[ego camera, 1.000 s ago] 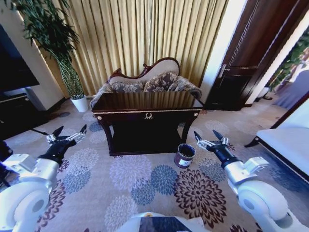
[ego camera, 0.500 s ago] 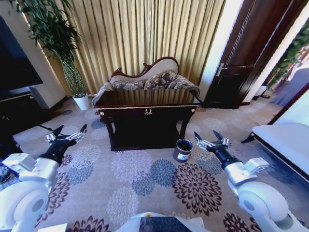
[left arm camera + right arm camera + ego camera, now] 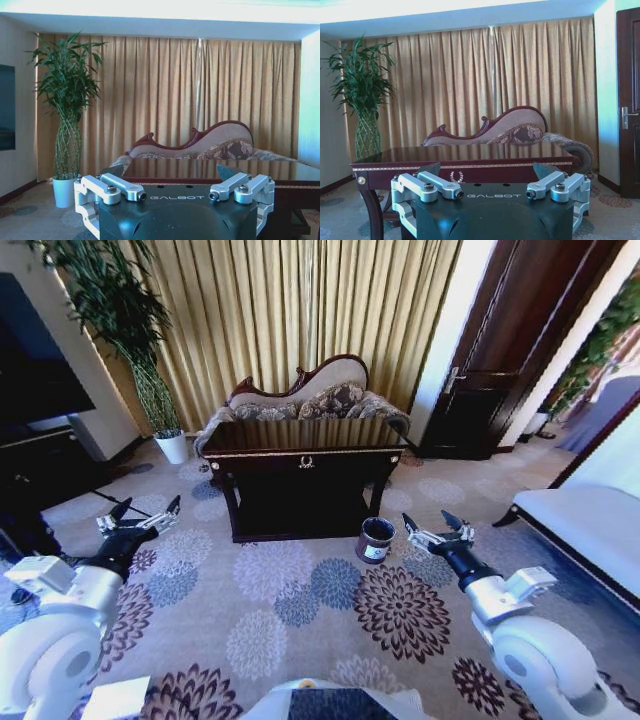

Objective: Move to the front of the table and place the trash on the table into the trash bin.

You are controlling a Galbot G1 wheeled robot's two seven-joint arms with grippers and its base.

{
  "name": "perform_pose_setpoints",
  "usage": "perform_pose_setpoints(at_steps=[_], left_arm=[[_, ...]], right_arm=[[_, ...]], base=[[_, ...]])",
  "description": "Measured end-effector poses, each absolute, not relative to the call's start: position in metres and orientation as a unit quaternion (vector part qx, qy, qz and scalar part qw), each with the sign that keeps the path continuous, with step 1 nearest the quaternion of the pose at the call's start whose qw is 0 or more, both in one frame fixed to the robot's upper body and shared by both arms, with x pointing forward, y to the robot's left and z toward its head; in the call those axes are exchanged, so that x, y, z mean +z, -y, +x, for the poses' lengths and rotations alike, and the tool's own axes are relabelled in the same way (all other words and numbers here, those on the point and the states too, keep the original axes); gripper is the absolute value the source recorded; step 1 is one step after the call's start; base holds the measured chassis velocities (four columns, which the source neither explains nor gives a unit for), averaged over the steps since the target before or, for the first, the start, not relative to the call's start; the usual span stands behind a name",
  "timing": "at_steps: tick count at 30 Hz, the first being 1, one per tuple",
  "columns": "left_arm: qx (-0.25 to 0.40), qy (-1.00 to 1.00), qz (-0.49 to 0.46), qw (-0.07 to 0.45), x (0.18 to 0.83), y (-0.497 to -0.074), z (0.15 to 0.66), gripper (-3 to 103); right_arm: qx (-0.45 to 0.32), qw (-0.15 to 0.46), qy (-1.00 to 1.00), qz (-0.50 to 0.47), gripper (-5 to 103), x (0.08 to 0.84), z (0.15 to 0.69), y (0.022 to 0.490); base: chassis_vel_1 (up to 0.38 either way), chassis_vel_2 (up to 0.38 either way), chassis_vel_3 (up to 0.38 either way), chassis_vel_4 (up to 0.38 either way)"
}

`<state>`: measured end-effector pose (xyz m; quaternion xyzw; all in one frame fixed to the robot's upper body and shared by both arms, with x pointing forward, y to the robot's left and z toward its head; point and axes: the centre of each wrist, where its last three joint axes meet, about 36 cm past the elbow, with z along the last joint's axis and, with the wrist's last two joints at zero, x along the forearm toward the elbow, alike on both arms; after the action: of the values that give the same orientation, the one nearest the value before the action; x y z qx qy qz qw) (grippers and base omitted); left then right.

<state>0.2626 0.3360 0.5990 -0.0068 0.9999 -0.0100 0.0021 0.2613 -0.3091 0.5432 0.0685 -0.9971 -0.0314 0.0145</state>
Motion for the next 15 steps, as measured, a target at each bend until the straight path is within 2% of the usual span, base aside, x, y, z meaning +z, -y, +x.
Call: perform_pose_setpoints(at_steps=[15], left_arm=[[-0.014, -1.000, -0.004, 0.002, 0.5977, -0.3350, 0.2626, 100]], right_arm=[[-0.029, 0.010, 0.998, 0.060, 100, 0.5379, 0.2601, 0.3094]], base=[[0.124, -0.120, -0.134, 0.107]])
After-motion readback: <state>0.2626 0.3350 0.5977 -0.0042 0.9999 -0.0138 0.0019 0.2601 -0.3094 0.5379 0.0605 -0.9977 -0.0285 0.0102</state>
